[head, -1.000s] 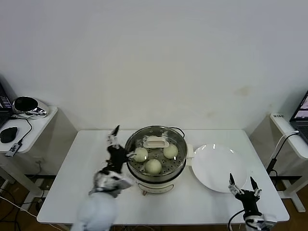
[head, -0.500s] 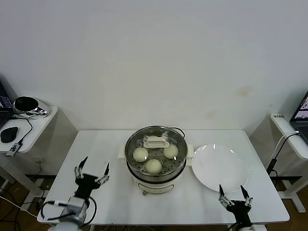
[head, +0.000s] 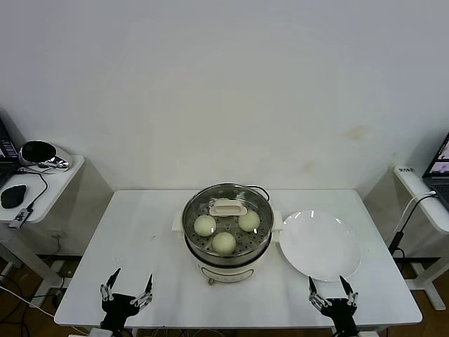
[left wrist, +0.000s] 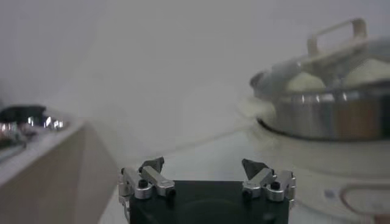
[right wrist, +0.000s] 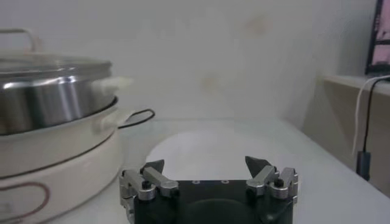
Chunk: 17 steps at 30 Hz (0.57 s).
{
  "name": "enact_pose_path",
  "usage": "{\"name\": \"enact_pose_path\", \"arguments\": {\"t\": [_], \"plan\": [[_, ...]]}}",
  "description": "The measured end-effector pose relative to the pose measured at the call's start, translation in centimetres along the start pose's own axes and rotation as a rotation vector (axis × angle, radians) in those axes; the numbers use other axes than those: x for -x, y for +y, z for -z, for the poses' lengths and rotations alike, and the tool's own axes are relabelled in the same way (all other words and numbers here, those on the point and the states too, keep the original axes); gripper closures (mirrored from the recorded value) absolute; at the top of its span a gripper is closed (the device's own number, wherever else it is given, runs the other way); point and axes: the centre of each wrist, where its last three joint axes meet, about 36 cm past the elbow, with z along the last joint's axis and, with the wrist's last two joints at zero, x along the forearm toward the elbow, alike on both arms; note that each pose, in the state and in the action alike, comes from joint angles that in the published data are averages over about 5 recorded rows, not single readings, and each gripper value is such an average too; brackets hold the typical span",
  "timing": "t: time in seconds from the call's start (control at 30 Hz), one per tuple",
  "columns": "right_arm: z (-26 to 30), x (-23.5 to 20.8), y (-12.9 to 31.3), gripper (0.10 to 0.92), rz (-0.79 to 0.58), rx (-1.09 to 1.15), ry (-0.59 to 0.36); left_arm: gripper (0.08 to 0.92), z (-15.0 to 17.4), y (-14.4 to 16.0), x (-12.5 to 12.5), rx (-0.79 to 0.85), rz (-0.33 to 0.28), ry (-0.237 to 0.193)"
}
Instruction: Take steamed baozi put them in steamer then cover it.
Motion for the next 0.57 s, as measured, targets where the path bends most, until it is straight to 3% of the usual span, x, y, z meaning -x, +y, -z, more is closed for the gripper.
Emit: {"name": "enact_pose_path", "arguments": {"t": [0.57], "plan": [[1.6, -2.0, -0.6, 0.2, 0.012, -0.052, 0.05, 0.177, -0.2, -0.4, -2.6, -0.013, -0.02, 0.034]]}}
